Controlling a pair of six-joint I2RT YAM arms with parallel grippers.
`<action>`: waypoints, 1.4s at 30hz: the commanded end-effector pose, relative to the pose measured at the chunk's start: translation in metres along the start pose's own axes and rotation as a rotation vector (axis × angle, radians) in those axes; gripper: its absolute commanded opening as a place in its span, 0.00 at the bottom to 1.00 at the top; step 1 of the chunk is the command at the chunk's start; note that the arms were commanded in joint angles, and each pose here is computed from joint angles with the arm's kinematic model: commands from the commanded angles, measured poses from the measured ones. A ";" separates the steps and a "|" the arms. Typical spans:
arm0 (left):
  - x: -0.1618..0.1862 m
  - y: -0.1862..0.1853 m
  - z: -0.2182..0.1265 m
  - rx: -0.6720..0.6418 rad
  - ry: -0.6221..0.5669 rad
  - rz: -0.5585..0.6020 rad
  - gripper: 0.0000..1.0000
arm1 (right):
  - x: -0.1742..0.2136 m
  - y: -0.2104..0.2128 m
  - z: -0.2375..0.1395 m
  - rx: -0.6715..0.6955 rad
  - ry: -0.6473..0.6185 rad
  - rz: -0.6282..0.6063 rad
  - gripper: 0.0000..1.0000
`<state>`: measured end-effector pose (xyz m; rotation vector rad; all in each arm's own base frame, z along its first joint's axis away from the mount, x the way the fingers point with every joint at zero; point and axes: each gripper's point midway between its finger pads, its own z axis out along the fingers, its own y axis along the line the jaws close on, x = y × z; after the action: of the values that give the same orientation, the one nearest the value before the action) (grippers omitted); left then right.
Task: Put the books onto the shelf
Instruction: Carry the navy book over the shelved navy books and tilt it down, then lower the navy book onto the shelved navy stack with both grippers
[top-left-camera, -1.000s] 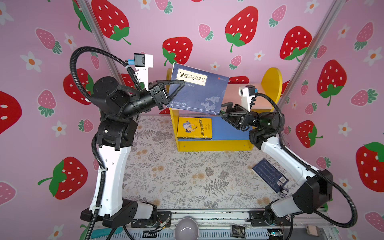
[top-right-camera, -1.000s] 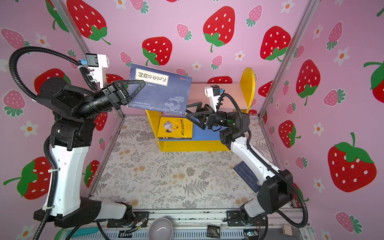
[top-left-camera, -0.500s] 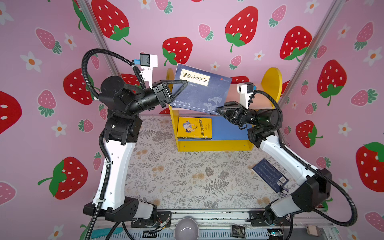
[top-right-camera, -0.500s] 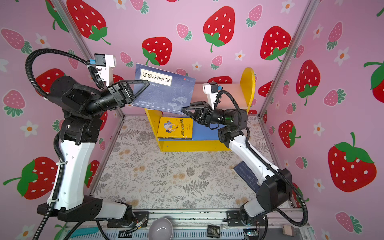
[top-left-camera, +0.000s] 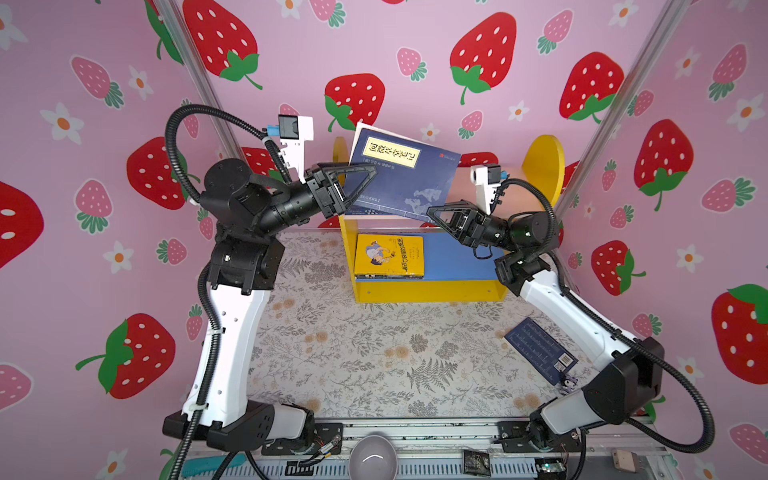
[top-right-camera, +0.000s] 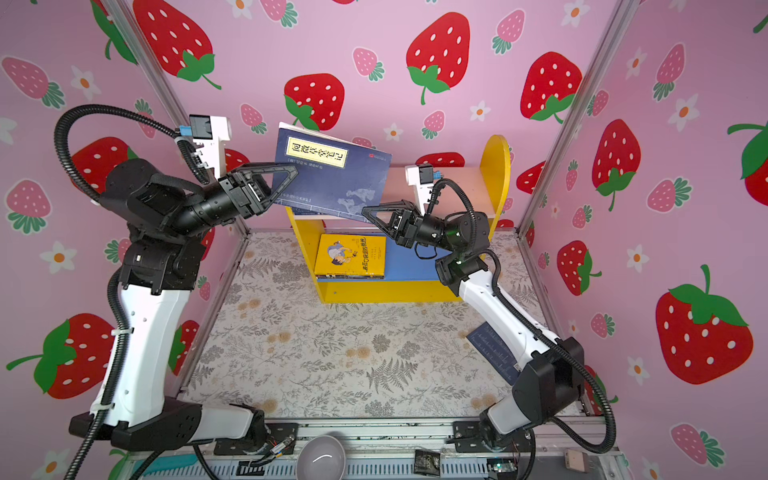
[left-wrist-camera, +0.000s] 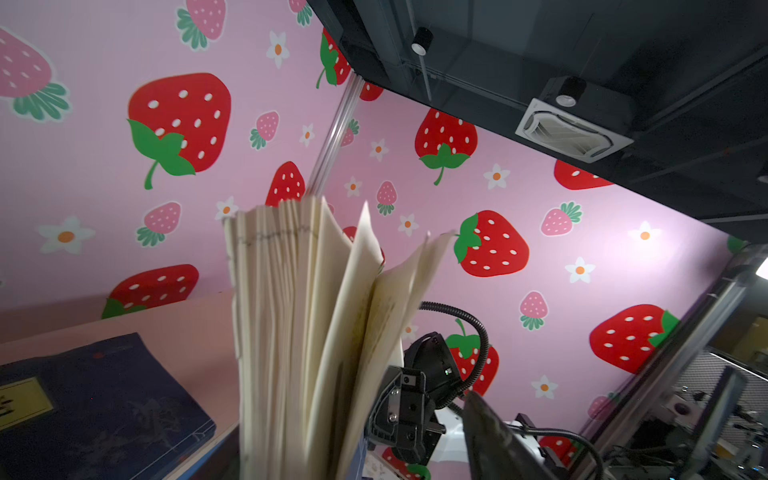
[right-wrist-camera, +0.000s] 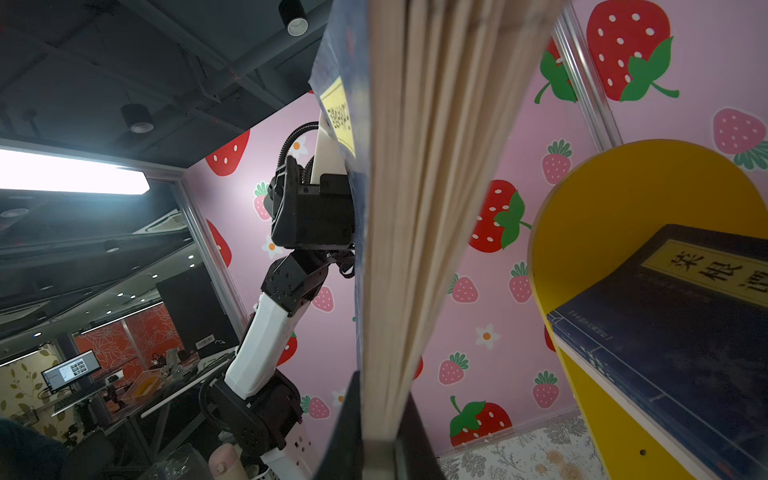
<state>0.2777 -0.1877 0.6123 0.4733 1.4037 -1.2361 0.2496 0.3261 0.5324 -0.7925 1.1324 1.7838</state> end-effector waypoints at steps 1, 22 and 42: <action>0.002 0.004 -0.027 -0.152 -0.071 0.097 0.79 | -0.029 0.025 -0.008 -0.010 -0.069 -0.069 0.00; -0.004 0.016 -0.002 -0.032 -0.094 -0.060 0.61 | -0.035 0.028 -0.007 -0.029 -0.057 -0.064 0.00; -0.013 0.082 0.008 -0.251 -0.225 -0.311 0.00 | -0.067 -0.065 -0.015 0.435 -0.160 -0.207 0.57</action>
<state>0.3460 -0.1728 0.5812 0.0616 1.4579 -1.3222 0.3115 0.3233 0.5508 -0.5993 1.2004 1.6091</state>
